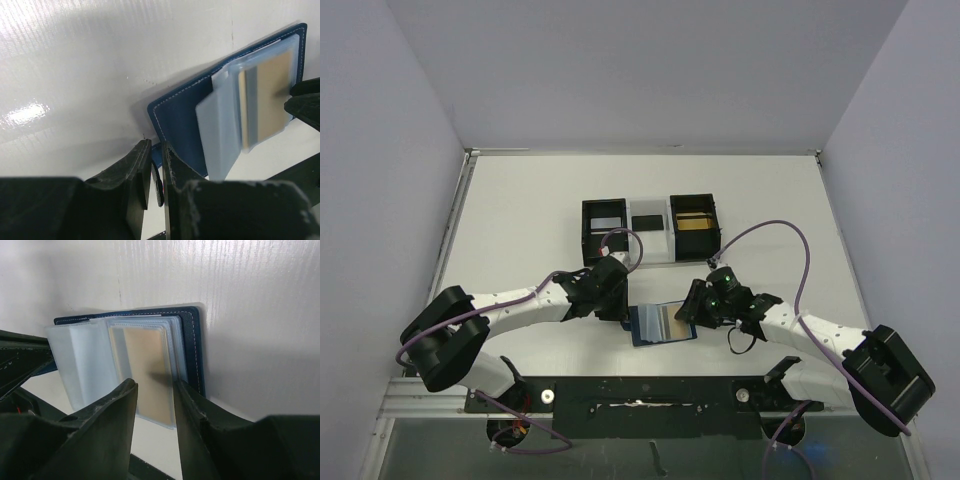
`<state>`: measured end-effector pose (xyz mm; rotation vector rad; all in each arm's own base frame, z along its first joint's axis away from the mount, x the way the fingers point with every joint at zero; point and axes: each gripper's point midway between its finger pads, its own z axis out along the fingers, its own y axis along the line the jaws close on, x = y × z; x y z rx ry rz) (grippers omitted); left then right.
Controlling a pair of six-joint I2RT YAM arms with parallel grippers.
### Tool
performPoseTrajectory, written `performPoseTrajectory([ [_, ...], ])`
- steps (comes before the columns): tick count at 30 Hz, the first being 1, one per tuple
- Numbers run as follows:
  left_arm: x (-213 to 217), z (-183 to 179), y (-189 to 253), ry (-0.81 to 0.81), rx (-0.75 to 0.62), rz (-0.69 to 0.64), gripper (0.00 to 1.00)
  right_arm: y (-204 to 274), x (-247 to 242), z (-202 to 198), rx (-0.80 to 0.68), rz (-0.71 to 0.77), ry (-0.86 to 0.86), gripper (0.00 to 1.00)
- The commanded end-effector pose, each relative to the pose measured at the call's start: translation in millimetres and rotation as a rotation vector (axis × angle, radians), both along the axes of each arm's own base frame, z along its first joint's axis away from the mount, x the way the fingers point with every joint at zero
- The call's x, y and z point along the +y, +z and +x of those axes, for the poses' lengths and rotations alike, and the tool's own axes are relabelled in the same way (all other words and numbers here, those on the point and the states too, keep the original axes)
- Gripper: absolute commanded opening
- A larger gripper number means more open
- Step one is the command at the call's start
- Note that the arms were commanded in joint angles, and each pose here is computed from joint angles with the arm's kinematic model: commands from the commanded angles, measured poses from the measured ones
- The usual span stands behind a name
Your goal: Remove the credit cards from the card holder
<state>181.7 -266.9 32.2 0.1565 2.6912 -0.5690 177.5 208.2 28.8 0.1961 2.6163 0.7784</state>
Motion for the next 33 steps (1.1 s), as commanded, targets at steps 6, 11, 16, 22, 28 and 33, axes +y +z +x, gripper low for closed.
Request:
performPoseTrajectory([
  [6, -17, 7, 12, -0.034, -0.029, -0.057, 0.13, 13, 13, 2, -0.031, 0.057, 0.034, 0.36],
  [11, -19, 7, 11, -0.039, -0.026, -0.056, 0.12, 20, 19, 4, -0.045, 0.095, 0.036, 0.33],
  [16, -24, 7, 13, -0.057, -0.027, -0.075, 0.12, 13, 9, 7, -0.035, 0.018, 0.022, 0.24],
  [22, -17, 6, 10, -0.054, -0.023, -0.038, 0.12, 12, 0, 7, -0.020, -0.052, 0.012, 0.31],
  [28, -14, 6, 10, -0.069, -0.033, -0.020, 0.12, 29, -3, 10, -0.063, -0.089, 0.052, 0.39],
  [33, -16, 10, 11, -0.085, -0.042, -0.006, 0.12, 25, 6, 8, -0.037, -0.074, 0.081, 0.38],
])
